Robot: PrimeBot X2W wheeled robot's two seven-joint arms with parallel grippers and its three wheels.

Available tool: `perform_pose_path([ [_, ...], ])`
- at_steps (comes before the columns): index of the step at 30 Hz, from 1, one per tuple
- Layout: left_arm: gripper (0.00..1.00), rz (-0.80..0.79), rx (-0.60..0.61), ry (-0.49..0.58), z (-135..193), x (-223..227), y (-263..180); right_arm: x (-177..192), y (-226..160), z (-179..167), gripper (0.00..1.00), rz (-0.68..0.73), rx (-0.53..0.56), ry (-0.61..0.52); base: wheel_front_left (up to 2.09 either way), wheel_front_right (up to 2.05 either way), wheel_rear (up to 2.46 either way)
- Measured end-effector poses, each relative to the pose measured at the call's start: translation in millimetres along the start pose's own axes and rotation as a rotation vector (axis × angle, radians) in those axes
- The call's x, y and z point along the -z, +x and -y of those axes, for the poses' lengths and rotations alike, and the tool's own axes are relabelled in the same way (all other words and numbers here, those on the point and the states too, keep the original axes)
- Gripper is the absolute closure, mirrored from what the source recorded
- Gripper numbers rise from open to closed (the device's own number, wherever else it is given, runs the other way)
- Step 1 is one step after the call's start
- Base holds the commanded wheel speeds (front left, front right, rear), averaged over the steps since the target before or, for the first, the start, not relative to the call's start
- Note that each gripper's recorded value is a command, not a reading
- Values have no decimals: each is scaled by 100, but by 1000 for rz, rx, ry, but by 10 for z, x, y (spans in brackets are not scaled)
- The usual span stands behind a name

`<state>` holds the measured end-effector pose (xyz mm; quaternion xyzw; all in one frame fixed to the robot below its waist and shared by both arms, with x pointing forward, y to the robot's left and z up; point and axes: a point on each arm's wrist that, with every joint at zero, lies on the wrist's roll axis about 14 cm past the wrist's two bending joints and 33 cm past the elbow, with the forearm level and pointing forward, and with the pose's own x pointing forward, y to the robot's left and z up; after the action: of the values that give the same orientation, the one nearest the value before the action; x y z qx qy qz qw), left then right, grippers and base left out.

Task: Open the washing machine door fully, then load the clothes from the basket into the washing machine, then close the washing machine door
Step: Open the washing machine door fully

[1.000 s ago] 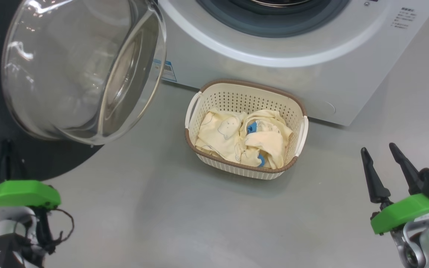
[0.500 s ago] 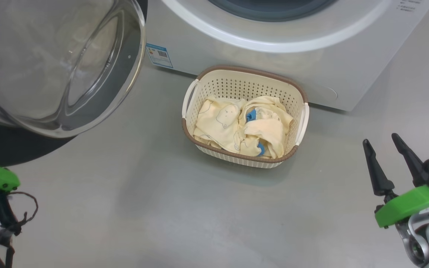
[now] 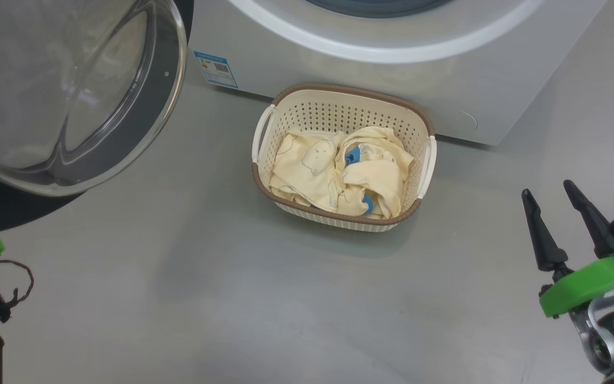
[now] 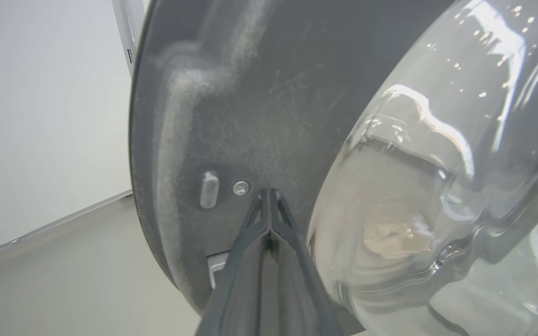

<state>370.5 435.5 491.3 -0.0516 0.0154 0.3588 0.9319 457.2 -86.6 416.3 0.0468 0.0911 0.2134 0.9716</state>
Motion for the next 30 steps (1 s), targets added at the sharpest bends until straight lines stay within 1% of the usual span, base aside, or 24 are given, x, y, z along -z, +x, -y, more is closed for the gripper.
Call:
perform_pose_path([
  [7,100,26,19,-7,66,-75,-22,-106,-21,20,0,25,11,-7,0,0,0],
  [11,100,67,48,-8,138,-198,-64,-169,-56,11,0,44,18,-3,0,0,0],
  [16,100,92,107,-8,250,-236,-216,-277,-116,-6,0,75,28,-2,0,0,0],
  [20,100,120,161,-14,387,-281,-351,-350,-181,-38,0,98,38,8,0,0,0],
  [29,100,197,311,-43,818,-459,-635,-442,-472,70,0,138,108,17,0,0,0],
  [30,100,197,311,-43,818,-459,-635,-442,-472,70,0,138,108,17,0,0,0],
])
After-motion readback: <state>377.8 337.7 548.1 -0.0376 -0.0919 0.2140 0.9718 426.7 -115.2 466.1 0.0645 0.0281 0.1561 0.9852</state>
